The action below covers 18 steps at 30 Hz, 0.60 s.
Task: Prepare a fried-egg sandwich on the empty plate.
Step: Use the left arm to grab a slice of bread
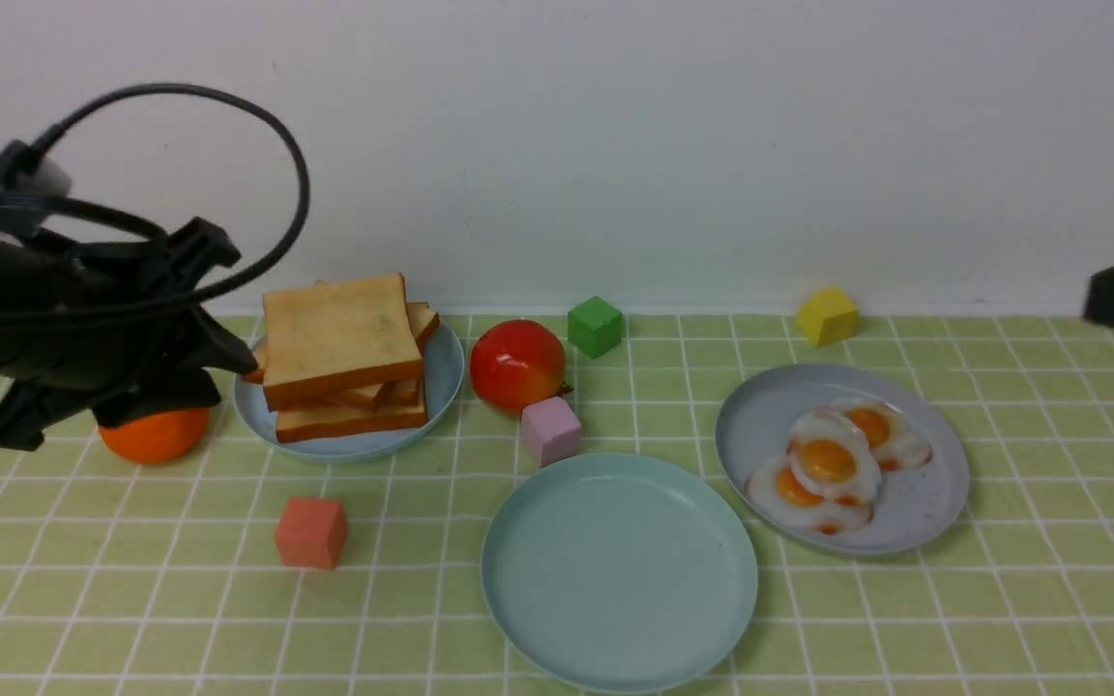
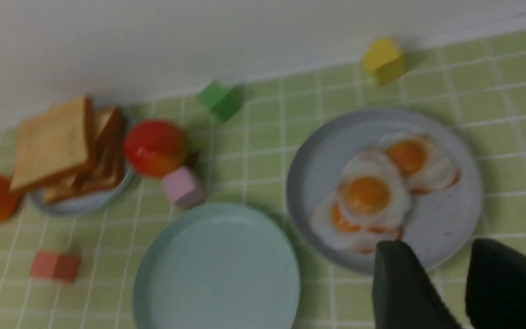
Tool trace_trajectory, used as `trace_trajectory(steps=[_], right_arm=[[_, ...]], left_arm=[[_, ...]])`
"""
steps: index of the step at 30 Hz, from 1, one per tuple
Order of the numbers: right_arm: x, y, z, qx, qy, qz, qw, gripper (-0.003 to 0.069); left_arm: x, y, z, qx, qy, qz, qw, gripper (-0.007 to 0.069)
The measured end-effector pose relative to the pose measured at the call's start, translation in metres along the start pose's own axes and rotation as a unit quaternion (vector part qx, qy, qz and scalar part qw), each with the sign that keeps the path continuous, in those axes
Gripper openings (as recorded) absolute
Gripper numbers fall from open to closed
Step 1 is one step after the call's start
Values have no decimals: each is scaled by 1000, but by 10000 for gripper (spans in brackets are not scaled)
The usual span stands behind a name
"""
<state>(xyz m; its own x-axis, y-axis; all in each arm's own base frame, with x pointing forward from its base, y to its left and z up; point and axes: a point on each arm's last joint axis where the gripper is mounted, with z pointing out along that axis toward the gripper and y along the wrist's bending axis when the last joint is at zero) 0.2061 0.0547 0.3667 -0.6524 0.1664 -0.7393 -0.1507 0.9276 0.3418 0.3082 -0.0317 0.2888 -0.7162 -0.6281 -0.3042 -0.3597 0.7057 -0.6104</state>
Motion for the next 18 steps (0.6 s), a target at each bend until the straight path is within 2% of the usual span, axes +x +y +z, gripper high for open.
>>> trace_trajectory(steps=[6, 11, 15, 18], right_arm=[[9, 25, 3, -69, 24, -48, 996, 241], [12, 34, 3, -93, 31, -61, 993, 241], [13, 38, 3, -105, 33, -53, 992, 241], [13, 39, 2, -110, 33, -47, 992, 241]], left_arm=[[-45, 21, 29, -17, 9, -56, 998, 267], [-54, 33, 59, -29, 33, -62, 997, 382], [-54, 40, 81, -15, 47, -53, 997, 456], [-56, 42, 92, 8, 45, -54, 997, 465]])
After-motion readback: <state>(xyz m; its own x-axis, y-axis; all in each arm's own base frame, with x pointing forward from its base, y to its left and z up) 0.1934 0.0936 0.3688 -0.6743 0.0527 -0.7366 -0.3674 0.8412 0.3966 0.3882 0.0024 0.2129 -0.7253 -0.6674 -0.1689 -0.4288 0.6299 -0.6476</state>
